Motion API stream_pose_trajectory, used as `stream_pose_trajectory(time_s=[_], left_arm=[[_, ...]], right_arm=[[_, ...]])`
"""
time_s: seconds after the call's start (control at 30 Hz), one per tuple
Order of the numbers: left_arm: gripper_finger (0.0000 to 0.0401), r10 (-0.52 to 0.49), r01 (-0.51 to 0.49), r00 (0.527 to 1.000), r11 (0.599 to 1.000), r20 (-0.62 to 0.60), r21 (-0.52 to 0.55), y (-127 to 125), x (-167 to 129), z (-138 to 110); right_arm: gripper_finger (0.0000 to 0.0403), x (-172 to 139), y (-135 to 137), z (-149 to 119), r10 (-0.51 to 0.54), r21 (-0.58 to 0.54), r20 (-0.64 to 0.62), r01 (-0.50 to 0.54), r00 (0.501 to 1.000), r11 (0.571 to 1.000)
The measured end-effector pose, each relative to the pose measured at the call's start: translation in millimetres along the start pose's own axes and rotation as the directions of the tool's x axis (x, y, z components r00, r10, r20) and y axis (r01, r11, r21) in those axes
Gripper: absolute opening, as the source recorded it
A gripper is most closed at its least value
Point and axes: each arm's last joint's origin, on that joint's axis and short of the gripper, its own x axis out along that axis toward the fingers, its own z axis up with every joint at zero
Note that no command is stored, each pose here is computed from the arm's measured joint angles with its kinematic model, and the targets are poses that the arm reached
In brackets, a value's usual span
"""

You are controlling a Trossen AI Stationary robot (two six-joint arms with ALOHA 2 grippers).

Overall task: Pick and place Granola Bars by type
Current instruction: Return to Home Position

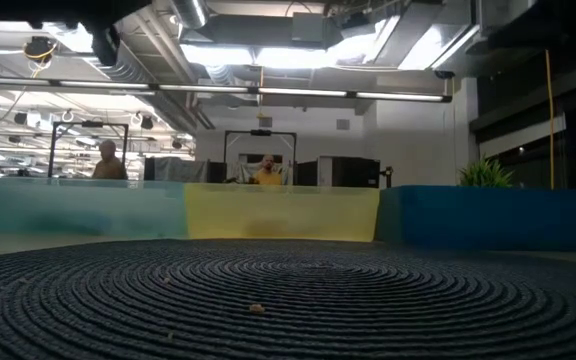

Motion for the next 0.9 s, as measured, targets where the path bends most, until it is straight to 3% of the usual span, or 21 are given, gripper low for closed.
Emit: stream_pose_trajectory(time_s=[0.3, 0.47, 0.53, 0.63, 0.7, 0.83, 0.9], left_arm=[[0.0001, 0.045, -0.042, 0.981, 0.999, 0.189, -0.024, 17, -45, -6], [0.0003, 0.059, -0.05, 0.992, 0.995, 0.108, -0.085, 25, -33, -30], [0.0003, 0.102, -0.096, 0.993, 0.99, 0.051, -0.102, 33, -29, -49], [0.0004, 0.137, -0.127, 0.986, 0.985, 0.089, -0.113, 37, -28, -57], [0.0003, 0.149, -0.145, 0.988, 0.984, 0.029, -0.104, 41, -27, -69], [0.0004, 0.088, -0.095, 0.993, 0.991, -0.081, -0.095, 45, -25, -86], [0.0003, 0.035, -0.039, 0.992, 0.999, -0.118, -0.029, 44, -24, -88]], right_arm=[[0.0006, -6, -21, -18, 0.066, 0.08, 0.133, -0.077, 0.989, 0.994], [0.0004, -7, -24, -21, 0.07, 0.082, 0.148, -0.082, 0.987, 0.993], [0.0004, -8, -25, -21, 0.071, 0.082, 0.149, -0.084, 0.986, 0.993], [0.0006, -8, -25, -20, 0.072, 0.088, 0.151, -0.086, 0.986, 0.992], [0.0006, -8, -25, -20, 0.074, 0.09, 0.151, -0.088, 0.986, 0.992], [0.0007, -8, -24, -20, 0.082, 0.094, 0.15, -0.097, 0.985, 0.991], [0.0007, -8, -24, -20, 0.097, 0.098, 0.151, -0.113, 0.984, 0.989]])
